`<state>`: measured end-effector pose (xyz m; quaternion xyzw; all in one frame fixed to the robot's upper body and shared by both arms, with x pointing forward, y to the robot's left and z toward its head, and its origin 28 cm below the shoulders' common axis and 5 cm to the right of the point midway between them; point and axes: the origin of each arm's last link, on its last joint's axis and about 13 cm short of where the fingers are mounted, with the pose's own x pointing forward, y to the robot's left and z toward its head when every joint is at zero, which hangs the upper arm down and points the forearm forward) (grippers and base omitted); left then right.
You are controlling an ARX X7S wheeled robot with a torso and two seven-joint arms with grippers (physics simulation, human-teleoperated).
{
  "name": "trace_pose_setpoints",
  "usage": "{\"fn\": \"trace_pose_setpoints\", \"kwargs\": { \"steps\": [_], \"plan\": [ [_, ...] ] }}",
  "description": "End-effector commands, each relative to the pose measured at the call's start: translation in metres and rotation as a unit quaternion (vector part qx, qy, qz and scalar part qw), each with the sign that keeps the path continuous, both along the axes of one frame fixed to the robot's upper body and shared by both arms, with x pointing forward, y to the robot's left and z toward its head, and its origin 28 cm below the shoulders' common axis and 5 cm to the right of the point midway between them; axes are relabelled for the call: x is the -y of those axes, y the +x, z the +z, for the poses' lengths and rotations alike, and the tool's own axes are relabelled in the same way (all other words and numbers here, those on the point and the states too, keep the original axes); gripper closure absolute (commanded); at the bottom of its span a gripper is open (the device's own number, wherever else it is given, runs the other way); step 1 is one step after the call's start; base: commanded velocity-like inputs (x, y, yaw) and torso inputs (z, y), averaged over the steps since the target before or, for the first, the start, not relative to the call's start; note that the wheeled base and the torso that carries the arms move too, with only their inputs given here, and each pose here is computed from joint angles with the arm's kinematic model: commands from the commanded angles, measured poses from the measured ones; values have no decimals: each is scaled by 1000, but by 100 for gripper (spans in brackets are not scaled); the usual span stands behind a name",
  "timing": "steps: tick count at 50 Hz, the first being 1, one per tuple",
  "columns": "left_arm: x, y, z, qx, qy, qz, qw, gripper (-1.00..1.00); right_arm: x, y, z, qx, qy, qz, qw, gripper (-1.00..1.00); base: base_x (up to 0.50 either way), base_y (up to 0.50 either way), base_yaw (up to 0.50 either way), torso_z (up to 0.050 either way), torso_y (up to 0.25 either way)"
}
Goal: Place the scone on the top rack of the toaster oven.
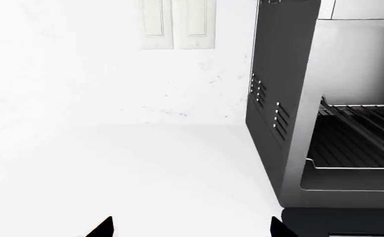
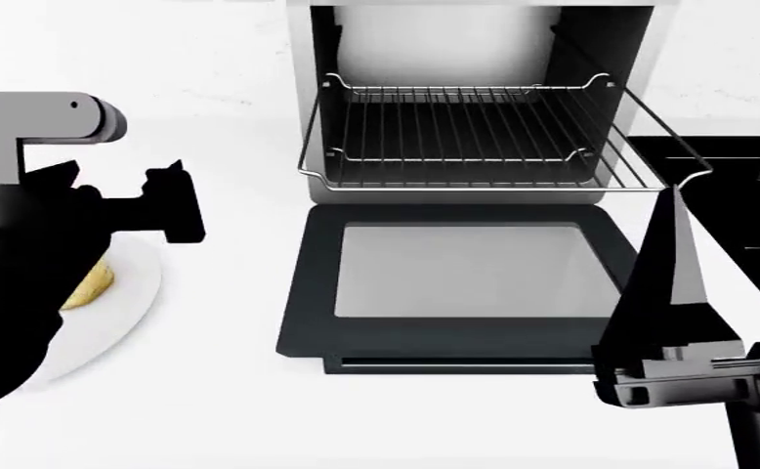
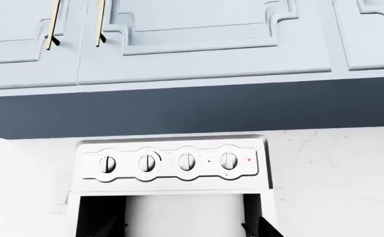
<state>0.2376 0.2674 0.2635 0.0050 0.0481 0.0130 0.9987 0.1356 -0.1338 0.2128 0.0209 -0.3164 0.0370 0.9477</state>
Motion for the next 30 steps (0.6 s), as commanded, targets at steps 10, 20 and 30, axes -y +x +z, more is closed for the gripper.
{"fn": "trace_pose_setpoints", "kwargs": {
  "steps": [10, 20, 30],
  "plan": [
    [-22, 42, 6, -50, -26, 59, 997, -100, 6, -5, -4, 17, 12, 11, 1000, -100, 0, 0, 0, 0, 0],
    [-27, 60, -5, -84, -44, 66, 993, -100, 5, -6, -4, 21, 15, 8, 1000, -100, 0, 0, 0, 0, 0],
    [-28, 65, -11, -110, -67, 65, 990, -100, 6, -9, -3, 25, 15, 5, 1000, -100, 0, 0, 0, 0, 0]
  ]
}}
